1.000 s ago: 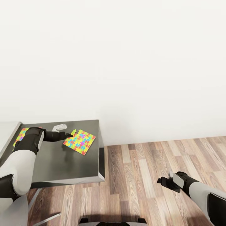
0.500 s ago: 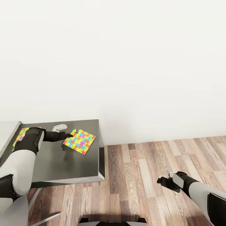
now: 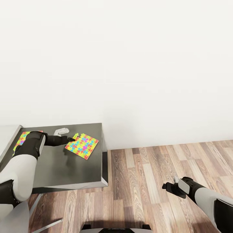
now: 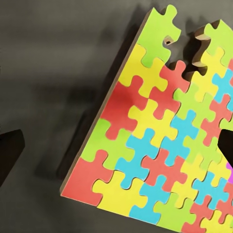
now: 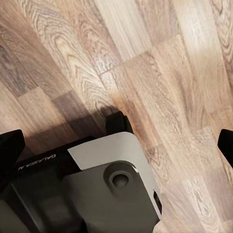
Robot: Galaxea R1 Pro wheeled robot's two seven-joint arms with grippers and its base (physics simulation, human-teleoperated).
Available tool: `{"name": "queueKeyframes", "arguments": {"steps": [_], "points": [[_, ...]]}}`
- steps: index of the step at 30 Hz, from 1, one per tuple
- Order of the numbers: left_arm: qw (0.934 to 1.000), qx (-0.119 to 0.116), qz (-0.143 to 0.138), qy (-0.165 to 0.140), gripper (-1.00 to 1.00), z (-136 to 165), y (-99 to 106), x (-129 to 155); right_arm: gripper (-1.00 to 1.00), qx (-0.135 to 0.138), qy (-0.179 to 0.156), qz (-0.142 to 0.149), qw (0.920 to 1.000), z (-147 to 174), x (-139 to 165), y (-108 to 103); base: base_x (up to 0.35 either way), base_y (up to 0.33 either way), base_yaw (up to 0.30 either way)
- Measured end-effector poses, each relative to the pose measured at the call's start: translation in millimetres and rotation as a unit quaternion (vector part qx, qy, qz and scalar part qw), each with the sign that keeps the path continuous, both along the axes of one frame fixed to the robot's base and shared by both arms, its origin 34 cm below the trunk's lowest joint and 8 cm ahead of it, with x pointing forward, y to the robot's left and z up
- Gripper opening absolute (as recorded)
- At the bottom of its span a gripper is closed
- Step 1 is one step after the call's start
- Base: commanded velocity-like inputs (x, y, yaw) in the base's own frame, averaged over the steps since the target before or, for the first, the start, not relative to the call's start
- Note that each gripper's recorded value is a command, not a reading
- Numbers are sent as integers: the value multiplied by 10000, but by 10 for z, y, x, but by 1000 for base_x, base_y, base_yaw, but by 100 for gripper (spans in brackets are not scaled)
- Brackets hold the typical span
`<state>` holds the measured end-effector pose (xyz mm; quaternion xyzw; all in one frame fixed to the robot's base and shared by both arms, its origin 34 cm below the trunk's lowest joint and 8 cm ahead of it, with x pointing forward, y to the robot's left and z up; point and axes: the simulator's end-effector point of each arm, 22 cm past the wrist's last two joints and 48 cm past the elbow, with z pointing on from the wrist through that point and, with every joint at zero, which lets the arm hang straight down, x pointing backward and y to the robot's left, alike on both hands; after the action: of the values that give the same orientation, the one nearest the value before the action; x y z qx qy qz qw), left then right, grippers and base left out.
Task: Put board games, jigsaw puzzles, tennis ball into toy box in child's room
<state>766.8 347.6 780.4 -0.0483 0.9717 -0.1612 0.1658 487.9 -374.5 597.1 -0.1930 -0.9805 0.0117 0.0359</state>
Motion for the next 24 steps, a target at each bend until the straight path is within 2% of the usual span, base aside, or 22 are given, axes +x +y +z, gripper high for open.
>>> {"name": "queueKeyframes", "arguments": {"steps": [24], "points": [[9999,-5,8,132,100,-175,1,-62,100,-14,134,-4,9999,-97,-111,-22,0,0,0]]}}
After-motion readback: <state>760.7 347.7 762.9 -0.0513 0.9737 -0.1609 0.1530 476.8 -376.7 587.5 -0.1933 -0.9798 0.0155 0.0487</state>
